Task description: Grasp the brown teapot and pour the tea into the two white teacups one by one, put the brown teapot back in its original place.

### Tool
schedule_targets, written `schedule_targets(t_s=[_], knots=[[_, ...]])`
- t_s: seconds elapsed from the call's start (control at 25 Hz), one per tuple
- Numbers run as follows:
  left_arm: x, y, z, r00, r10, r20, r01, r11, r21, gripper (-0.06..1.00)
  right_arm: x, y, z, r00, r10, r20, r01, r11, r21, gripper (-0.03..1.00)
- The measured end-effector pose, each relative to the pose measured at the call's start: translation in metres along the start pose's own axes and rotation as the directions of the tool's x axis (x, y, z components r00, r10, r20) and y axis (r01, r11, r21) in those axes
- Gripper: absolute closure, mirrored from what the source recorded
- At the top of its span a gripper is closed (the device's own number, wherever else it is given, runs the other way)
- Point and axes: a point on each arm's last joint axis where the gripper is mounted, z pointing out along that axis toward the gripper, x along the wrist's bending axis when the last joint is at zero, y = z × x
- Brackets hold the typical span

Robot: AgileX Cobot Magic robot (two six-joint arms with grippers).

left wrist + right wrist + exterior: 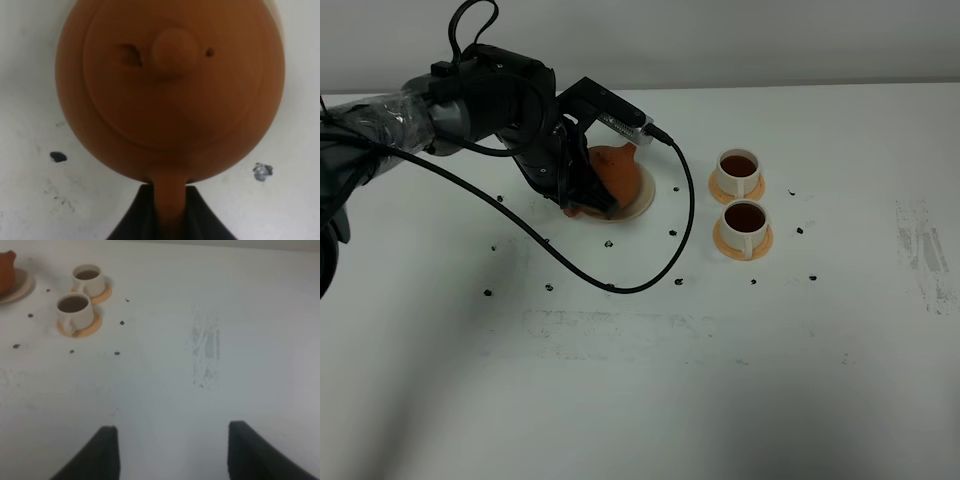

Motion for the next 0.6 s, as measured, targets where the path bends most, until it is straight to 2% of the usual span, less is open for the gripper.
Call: schedule_targets(t_s=[0.4, 0.6], knots=[[0.003, -0.0014, -0.0002, 1.0, -0.007, -0.004, 0.007, 1.0, 0.008, 0.79, 0.0, 0.0, 0.0, 1.0, 0.0, 0.0, 0.0, 1.0, 0.0, 0.47], [0.0036, 0.0005, -0.0017, 1.0, -0.008, -0.007, 0.008, 1.0, -0.001, 0.65, 0.0, 0.0, 0.0, 1.0, 0.0, 0.0, 0.0, 1.0, 0.0, 0.47]])
